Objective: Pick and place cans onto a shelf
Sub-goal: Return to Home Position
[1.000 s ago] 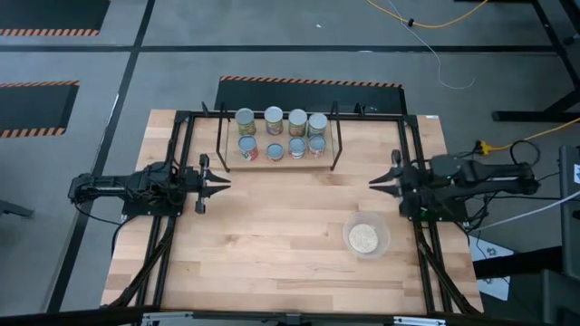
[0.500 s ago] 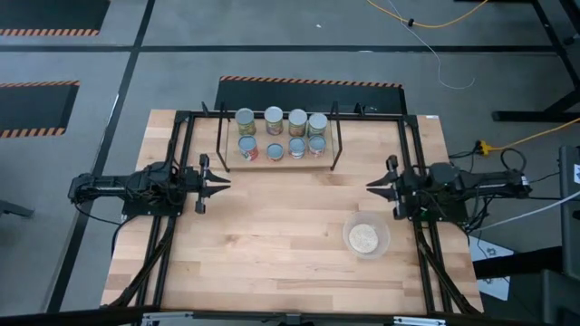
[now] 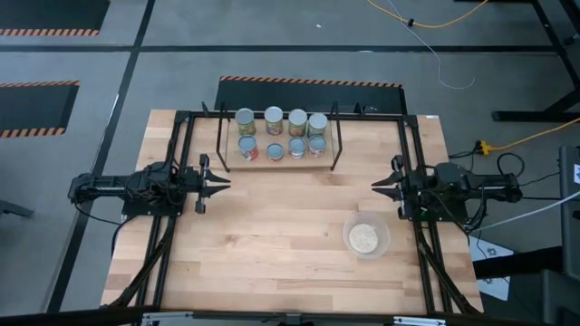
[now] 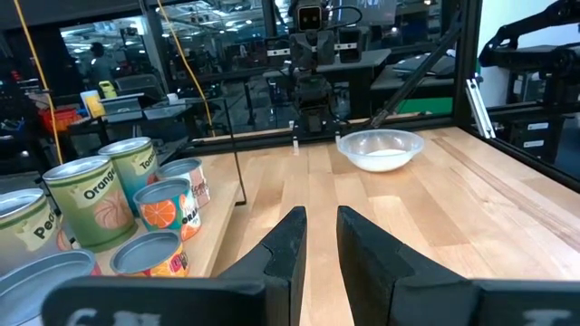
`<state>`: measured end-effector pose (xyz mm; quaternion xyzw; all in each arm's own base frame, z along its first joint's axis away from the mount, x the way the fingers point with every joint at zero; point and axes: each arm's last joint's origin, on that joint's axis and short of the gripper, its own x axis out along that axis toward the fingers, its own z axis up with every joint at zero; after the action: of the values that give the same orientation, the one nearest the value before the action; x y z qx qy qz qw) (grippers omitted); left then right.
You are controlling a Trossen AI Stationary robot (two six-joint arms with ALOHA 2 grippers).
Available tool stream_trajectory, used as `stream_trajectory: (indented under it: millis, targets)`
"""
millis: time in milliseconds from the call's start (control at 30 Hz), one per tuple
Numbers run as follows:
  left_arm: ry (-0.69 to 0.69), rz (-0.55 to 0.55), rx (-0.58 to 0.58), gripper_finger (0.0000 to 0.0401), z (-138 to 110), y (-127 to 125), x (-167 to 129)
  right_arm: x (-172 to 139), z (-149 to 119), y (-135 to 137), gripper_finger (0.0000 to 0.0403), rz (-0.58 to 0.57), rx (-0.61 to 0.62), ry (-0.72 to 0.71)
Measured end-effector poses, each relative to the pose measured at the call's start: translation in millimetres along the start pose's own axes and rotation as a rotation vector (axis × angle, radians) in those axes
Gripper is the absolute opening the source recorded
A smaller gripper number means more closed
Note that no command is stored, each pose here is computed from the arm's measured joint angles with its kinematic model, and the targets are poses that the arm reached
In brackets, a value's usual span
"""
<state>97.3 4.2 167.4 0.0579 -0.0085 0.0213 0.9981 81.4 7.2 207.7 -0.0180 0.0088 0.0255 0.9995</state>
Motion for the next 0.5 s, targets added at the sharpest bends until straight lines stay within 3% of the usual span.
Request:
stream_trajectory:
  millis: [500]
  targets:
    - [0.000, 0.000, 0.000, 0.0059, 0, 0, 0, 17, -39, 2, 0.0059, -0.012, -0.027, -0.053]
